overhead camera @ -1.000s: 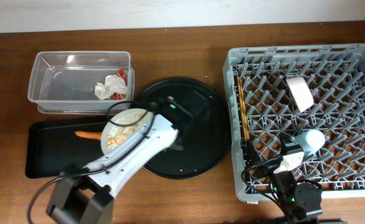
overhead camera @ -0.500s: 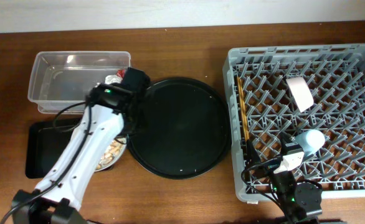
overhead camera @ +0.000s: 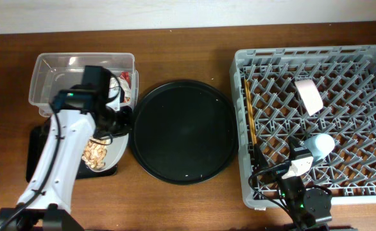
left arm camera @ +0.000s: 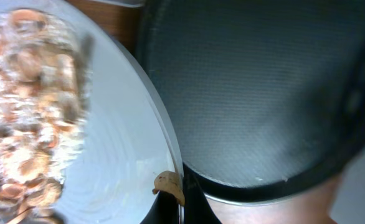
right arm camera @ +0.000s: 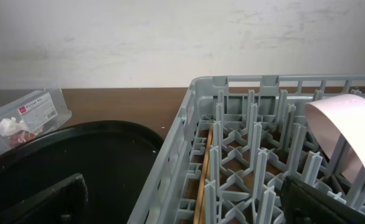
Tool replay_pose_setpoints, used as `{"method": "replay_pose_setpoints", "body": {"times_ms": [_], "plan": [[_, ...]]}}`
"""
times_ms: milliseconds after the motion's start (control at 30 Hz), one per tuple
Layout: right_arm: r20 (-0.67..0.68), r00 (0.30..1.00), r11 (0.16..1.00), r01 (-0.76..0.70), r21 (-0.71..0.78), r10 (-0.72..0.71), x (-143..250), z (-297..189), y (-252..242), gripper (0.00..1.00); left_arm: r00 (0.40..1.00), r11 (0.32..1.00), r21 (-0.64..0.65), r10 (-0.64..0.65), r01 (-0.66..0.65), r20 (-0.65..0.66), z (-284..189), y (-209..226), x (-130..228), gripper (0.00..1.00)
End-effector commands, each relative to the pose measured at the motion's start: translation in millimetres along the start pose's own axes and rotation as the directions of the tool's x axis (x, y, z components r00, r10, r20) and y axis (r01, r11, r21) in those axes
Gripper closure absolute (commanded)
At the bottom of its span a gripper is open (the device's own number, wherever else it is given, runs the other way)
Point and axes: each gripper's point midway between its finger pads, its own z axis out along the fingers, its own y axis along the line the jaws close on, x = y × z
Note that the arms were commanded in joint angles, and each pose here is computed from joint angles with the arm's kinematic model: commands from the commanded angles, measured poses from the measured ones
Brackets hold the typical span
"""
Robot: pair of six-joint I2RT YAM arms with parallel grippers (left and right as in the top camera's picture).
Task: Sort waste into correct bins and load items into the dishwasher rack
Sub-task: 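Tip the plate to dump rice and shells onto the small tray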
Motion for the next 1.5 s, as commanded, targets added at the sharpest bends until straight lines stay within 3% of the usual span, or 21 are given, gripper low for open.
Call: {"method": "replay_pose_setpoints", "body": {"times_ms": [0, 167, 433, 600, 900, 1167, 1367, 1467], "plan": [[0.000, 1.000, 1.000, -0.007, -0.006, 0.007, 2, 0, 0, 0.02, 0.998, 0.987, 0.156, 0.030, -0.039, 0.055, -22, -2, -4, 1.00], [0.000, 1.000, 1.000, -0.007, -0.006, 0.007, 2, 0, 0, 0.02, 0.993, 0.986, 0.168, -0.033, 0.013, 0.114, -39, 23, -7, 1.00], [0.000, 1.000, 1.000, -0.007, -0.006, 0.007, 2, 0, 0, 0.02, 0.983, 0.900, 0.433, -0.023, -0.059, 0.182, -55, 22, -4, 1.00], [0.000, 1.000, 1.000, -0.007, -0.006, 0.007, 2, 0, 0, 0.02, 0.967, 0.857, 0.514, -0.111, -0.024, 0.231, -65, 43, -1, 0.99], [0.000, 1.000, 1.000, -0.007, -0.006, 0.007, 2, 0, 0, 0.02, 0.867, 0.845, 0.535, -0.248, -0.025, 0.432, -117, 82, 4, 0.99], [0.000, 1.000, 1.000, -0.007, -0.006, 0.007, 2, 0, 0, 0.02, 0.799, 0.699, 0.703, -0.345, -0.131, 0.492, -132, 73, 13, 1.00], [0.000, 1.000, 1.000, -0.007, -0.006, 0.007, 2, 0, 0, 0.02, 0.761, 0.697, 0.707, -0.391, -0.123, 0.518, -131, 89, 18, 1.00], [0.000, 1.000, 1.000, -0.007, -0.006, 0.007, 2, 0, 0, 0.02, 0.703, 0.670, 0.709, -0.396, -0.218, 0.590, -150, 88, 16, 1.00]]}}
